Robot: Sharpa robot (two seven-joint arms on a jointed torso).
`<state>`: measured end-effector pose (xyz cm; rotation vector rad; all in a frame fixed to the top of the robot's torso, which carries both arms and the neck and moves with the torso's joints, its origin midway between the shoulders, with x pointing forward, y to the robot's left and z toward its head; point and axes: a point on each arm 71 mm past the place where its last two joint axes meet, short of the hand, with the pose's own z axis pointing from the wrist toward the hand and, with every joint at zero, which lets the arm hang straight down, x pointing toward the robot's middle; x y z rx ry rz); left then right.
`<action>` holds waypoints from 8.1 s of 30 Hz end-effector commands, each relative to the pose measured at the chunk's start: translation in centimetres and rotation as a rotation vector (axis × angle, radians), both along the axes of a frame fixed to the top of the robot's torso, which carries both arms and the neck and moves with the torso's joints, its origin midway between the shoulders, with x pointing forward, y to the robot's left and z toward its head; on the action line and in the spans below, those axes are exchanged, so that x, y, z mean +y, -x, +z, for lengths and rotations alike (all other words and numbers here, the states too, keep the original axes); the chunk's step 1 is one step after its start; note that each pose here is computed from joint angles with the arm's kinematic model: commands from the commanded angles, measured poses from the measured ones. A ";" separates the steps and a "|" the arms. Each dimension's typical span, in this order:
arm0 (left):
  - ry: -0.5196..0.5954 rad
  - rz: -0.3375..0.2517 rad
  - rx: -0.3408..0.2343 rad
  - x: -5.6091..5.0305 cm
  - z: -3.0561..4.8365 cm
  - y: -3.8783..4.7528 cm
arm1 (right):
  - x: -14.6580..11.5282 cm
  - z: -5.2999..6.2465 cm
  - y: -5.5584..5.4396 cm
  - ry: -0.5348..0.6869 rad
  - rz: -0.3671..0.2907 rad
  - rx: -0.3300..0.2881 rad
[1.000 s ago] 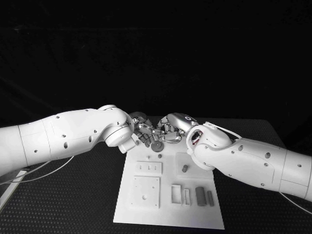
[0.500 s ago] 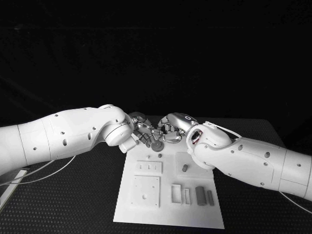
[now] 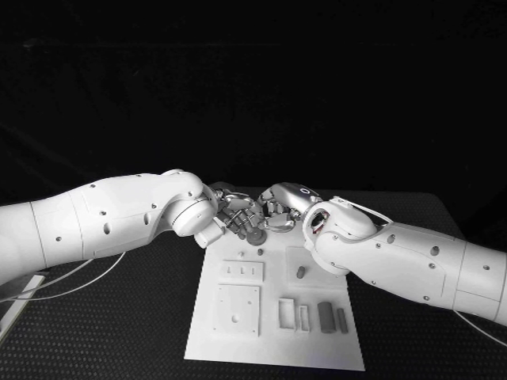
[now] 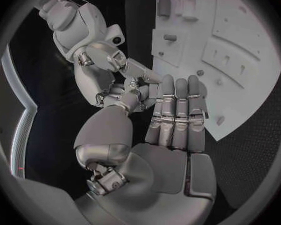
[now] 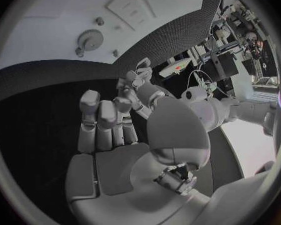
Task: Assemble the parts on the task board
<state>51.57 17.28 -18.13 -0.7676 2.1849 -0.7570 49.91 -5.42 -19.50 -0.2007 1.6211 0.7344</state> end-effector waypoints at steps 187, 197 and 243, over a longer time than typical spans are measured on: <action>-0.466 -0.242 0.050 0.5 -7.59 1.08 | -11.8 3.9 -6.2 -0.452 -0.223 0.241; -0.483 -0.270 0.087 0.4 -8.10 1.39 | -11.9 3.8 -6.4 -0.475 -0.224 0.257; -0.514 -0.271 0.070 0.2 -8.62 1.63 | -11.5 3.6 -6.5 -0.474 -0.220 0.283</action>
